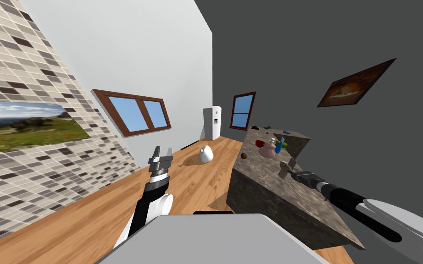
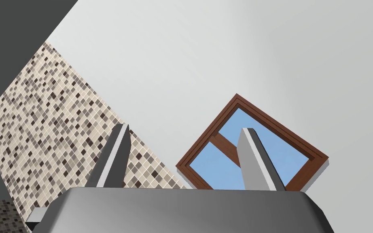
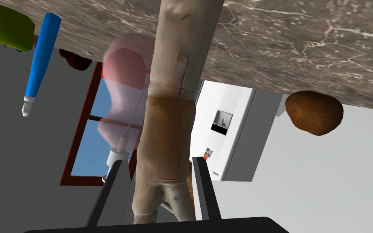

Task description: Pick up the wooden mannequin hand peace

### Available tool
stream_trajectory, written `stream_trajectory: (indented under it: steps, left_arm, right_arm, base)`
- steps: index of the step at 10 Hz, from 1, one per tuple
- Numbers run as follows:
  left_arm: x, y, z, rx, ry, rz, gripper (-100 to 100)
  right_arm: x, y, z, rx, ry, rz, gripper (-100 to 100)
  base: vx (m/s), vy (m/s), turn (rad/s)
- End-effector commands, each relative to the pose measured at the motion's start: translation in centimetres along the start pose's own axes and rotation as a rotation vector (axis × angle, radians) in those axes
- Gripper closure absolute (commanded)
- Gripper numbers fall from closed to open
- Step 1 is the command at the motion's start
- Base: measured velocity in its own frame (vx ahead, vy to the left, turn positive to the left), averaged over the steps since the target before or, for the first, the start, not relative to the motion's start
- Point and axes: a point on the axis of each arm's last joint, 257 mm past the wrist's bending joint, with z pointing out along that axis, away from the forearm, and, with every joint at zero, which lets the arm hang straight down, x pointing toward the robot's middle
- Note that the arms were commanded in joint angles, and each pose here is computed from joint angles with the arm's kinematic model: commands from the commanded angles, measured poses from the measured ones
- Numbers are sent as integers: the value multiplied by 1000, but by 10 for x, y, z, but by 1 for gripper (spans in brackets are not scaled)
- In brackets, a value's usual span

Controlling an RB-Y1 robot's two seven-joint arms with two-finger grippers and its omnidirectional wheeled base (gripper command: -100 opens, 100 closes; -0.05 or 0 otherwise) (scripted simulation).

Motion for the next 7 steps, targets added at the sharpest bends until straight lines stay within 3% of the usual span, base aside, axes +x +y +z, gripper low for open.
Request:
stream_trajectory:
  steps: [1,2,3,5,6,7]
  left_arm:
    - [0,0,0,0,0,0,0]
    - [0,0,0,0,0,0,0]
    - [0,0,0,0,0,0,0]
    - [0,0,0,0,0,0,0]
    - [0,0,0,0,0,0,0]
    - [0,0,0,0,0,0,0]
  right_arm:
    - [8,0,-12,-5,9,-9,100]
    - [-5,3,-20,-21,-26,-16,100]
    - [9,2,-29,-17,-2,-13,100]
    - [-3,4,-40,-30,-34,-28,100]
    - [9,3,-48,-27,-13,-35,100]
    - [-8,4,-54,-36,-54,-48,100]
  base:
    - [116,3,-78]
    - [138,22,-126]
    - [127,31,-58]
    - [78,15,-51]
    - [110,9,-75]
    - [129,13,-135]
